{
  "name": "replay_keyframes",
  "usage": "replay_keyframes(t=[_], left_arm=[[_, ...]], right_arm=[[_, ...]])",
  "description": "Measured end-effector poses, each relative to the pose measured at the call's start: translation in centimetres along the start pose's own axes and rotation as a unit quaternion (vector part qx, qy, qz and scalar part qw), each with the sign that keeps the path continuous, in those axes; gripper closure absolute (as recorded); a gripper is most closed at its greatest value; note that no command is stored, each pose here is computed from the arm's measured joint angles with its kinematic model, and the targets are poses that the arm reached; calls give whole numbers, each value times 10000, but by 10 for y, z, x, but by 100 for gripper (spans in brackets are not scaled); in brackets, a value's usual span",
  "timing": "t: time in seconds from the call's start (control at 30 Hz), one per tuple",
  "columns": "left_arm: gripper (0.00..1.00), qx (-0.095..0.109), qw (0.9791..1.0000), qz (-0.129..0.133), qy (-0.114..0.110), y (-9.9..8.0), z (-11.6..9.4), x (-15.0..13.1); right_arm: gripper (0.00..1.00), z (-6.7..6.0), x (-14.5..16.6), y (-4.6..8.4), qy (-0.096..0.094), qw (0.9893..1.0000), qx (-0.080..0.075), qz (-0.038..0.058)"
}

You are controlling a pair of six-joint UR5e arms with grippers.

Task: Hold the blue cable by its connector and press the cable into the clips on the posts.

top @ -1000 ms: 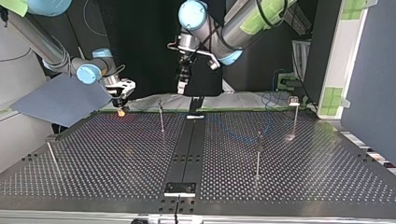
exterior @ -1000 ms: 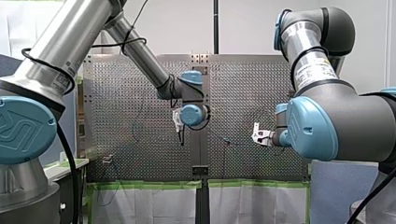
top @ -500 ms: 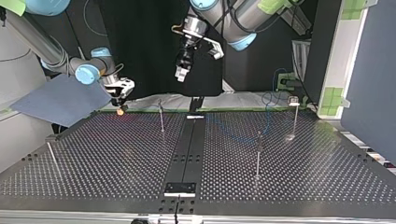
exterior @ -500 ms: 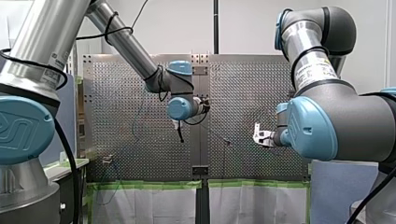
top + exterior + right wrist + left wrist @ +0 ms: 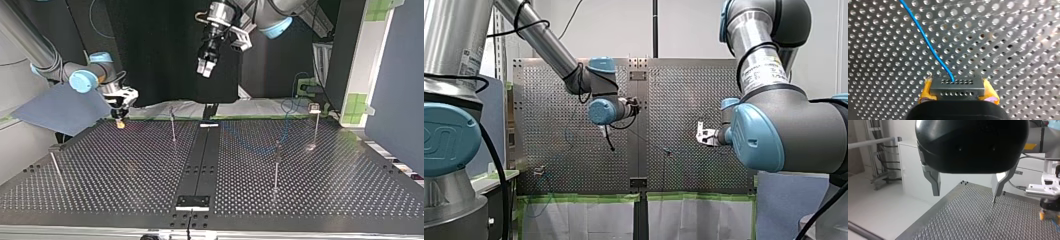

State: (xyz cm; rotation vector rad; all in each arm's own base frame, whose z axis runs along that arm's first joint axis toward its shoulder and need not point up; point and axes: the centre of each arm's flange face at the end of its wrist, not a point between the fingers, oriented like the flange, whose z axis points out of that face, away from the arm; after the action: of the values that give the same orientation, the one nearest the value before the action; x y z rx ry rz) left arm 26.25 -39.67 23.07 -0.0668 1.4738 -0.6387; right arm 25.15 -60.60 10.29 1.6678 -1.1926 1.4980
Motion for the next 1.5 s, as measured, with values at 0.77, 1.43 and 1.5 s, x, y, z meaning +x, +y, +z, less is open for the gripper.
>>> replay_keyframes(t=[0.77,1.43,1.5], left_arm=[[0,-486,9921,464,1056,91,-79,94],[0,-542,9898,736,1093,100,-85,95],[0,-542,9898,736,1093,100,-85,95]], right_arm=[[100,-22,38,0,203,9998,6,-40],[100,-21,38,-5,223,9997,63,-68],[100,-21,38,-5,223,9997,63,-68]])
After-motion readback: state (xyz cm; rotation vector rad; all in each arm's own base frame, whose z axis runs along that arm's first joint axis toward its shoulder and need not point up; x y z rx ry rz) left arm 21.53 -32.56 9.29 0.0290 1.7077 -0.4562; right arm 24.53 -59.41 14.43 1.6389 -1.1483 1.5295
